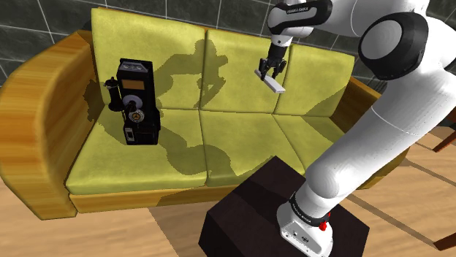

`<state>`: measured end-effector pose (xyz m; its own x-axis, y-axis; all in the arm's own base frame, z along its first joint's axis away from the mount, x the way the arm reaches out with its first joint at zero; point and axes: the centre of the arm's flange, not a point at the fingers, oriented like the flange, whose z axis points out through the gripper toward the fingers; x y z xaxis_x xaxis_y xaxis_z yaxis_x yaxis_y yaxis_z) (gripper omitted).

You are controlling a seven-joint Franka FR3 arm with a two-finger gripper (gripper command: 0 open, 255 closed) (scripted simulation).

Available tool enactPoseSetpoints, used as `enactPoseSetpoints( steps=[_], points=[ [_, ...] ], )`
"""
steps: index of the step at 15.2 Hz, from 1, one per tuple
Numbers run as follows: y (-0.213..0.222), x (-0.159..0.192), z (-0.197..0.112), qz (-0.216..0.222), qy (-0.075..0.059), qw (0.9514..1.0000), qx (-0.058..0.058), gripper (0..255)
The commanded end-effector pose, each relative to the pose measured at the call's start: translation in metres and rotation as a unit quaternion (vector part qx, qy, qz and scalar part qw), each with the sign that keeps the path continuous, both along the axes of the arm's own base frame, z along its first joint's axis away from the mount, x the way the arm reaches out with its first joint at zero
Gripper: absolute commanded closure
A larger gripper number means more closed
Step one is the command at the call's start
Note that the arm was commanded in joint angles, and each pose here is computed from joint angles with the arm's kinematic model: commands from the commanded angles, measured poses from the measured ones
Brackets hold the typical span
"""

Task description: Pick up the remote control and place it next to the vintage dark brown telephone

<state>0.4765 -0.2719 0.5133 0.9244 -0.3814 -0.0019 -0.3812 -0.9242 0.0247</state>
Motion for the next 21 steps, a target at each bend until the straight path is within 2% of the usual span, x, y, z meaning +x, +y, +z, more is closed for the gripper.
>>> enactPoseSetpoints(
  steps=[1, 21],
  points=[
    [0.0, 0.0, 0.011, 0.0, 0.0, 1.0, 0.0, 255],
    [0.0, 0.0, 0.117, 0.0, 0.0, 1.0, 0.0, 255]
  ],
)
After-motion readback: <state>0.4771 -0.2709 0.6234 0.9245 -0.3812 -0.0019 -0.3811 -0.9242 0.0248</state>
